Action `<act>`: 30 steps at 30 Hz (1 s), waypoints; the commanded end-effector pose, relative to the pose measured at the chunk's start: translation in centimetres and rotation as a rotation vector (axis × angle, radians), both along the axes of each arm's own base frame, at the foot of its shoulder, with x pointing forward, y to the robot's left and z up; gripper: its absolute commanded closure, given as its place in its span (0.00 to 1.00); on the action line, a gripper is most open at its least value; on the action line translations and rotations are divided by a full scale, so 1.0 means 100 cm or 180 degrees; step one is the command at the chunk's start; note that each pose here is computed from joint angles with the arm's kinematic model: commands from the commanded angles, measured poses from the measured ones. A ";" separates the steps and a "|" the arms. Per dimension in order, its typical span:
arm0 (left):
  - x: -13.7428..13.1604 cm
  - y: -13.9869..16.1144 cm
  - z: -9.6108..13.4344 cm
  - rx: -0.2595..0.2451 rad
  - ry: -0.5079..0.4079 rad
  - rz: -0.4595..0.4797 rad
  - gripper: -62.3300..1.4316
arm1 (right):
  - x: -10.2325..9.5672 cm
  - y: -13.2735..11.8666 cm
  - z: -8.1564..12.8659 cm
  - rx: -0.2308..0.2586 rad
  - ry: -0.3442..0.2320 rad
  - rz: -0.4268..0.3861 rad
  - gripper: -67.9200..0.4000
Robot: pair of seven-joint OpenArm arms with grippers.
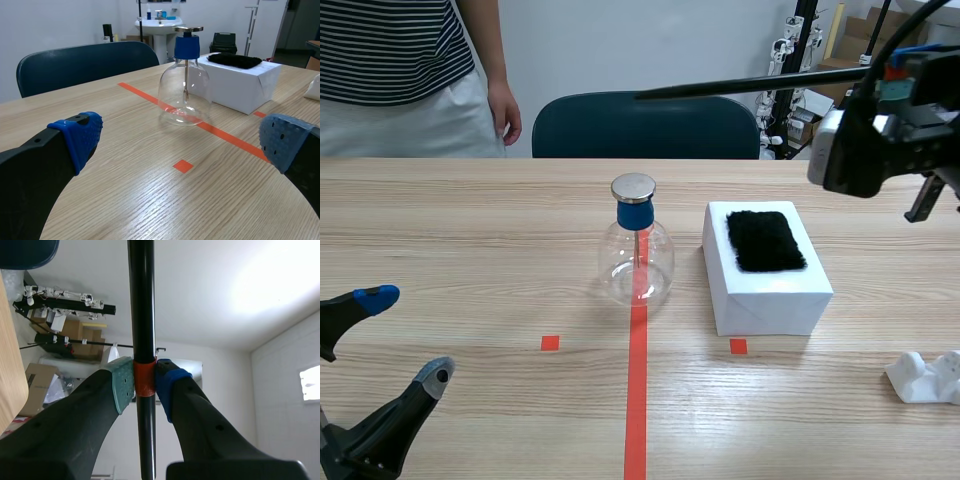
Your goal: Do the electroscope experiment. hold the rod still at the electroscope
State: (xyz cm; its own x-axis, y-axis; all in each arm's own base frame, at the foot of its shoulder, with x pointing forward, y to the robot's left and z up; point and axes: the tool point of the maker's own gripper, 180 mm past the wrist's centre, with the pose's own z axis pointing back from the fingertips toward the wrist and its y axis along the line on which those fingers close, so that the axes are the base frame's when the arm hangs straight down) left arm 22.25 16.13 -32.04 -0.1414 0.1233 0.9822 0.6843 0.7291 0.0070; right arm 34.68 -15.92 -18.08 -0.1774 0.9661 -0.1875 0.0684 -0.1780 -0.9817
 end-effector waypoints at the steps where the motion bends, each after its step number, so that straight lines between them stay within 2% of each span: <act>1: 0.002 0.002 0.007 -0.0047 -0.0083 0.0009 0.00 | 0.007 0.000 0.012 -0.0089 -0.0147 0.0003 0.84; 8: 0.002 0.002 0.007 -0.0047 -0.0083 0.0009 0.00 | 0.021 0.014 -0.008 -0.0271 -0.0055 0.0082 0.84; 13: 0.002 0.002 0.007 -0.0047 -0.0083 0.0009 0.00 | 0.024 0.014 -0.019 -0.0374 0.0048 0.0076 0.84; 21: 0.002 0.002 0.007 -0.0047 -0.0083 0.0009 0.00 | 0.024 0.011 -0.026 -0.0497 0.0126 0.0046 0.84; 30: 0.002 0.002 0.007 -0.0047 -0.0083 0.0009 0.00 | 0.024 0.009 -0.025 -0.0543 0.0128 0.0047 0.84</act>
State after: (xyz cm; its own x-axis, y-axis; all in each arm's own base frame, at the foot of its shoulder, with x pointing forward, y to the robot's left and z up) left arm 22.25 16.13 -32.04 -0.1415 0.1235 0.9822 0.6841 0.7293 0.0069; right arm 36.48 -14.58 -22.36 -0.2251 0.9206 -0.3189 -0.0144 -0.3305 -0.9437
